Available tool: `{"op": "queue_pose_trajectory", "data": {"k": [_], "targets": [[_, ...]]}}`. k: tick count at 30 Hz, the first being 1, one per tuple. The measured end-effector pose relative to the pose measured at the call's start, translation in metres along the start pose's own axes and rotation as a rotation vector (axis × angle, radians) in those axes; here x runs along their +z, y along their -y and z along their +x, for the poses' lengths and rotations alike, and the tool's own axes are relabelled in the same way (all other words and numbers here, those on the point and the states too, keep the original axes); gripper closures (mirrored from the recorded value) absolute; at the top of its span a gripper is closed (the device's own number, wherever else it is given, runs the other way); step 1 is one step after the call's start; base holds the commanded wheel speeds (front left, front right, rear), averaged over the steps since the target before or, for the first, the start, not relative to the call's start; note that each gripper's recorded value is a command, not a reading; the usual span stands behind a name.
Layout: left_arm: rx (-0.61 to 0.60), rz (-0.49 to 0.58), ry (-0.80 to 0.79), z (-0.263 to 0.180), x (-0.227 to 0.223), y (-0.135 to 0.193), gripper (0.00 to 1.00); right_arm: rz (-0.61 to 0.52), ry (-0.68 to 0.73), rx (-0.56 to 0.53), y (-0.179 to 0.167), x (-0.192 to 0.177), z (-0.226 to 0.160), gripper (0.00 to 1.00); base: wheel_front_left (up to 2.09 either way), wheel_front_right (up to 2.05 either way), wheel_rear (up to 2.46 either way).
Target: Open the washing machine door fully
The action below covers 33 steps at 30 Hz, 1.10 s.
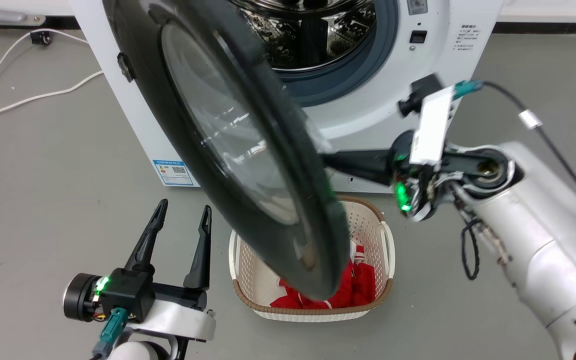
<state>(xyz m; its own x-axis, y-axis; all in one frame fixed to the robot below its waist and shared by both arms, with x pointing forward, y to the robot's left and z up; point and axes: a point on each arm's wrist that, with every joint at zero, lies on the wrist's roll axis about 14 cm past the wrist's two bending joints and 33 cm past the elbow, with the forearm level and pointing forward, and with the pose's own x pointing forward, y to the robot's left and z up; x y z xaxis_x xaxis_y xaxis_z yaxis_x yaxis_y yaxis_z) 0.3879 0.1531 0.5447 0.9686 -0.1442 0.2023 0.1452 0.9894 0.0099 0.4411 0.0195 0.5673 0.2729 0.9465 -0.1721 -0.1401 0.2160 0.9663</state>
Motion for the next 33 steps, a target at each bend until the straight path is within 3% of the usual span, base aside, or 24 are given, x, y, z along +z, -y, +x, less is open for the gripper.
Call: {"op": "queue_pose_trajectory", "data": {"k": [9,13,18,19,21,24,27,28,30,31,33], "targets": [[0.006,-0.008,0.007,-0.003,0.003,0.002,0.0,0.007,-0.089,0.053,-0.012,-0.041,0.021,1.0,0.0,0.0,0.0],[0.003,-0.011,0.004,-0.003,0.002,0.003,0.0,0.018,-0.053,0.072,-0.014,-0.042,0.021,1.0,0.0,0.0,0.0],[0.001,-0.012,0.006,-0.003,0.003,0.005,0.0,0.045,0.164,0.114,-0.019,-0.011,0.006,1.0,0.0,0.0,0.0],[0.004,-0.012,0.007,-0.004,0.003,0.005,0.0,0.063,0.36,0.115,-0.012,0.016,-0.018,1.0,0.0,0.0,0.0],[0.007,-0.012,0.004,-0.005,0.003,0.005,0.0,0.069,0.47,0.104,-0.004,0.028,-0.035,1.0,0.0,0.0,0.0],[0.011,-0.011,0.004,-0.007,0.003,0.004,0.0,0.095,0.58,0.1,0.008,0.029,-0.057,1.0,0.0,0.0,0.0],[0.015,-0.01,0.005,-0.01,0.004,0.004,0.0,0.024,0.699,0.01,0.029,0.029,-0.086,1.0,0.0,0.0,0.0],[0.017,-0.01,0.004,-0.012,0.004,0.003,0.0,0.004,0.735,-0.014,0.035,0.027,-0.094,0.97,0.0,0.0,0.0],[0.019,-0.009,0.007,-0.013,0.005,0.003,0.0,0.004,0.805,-0.033,0.045,0.02,-0.106,0.5,0.0,0.0,0.0],[0.02,-0.009,0.008,-0.013,0.006,0.003,0.0,-0.006,0.826,-0.046,0.049,0.015,-0.109,0.0,0.0,0.0,0.0],[0.021,-0.008,0.001,-0.018,0.004,0.003,0.0,-0.046,0.945,-0.109,0.066,0.002,-0.133,0.0,0.0,0.0,0.0]]}}
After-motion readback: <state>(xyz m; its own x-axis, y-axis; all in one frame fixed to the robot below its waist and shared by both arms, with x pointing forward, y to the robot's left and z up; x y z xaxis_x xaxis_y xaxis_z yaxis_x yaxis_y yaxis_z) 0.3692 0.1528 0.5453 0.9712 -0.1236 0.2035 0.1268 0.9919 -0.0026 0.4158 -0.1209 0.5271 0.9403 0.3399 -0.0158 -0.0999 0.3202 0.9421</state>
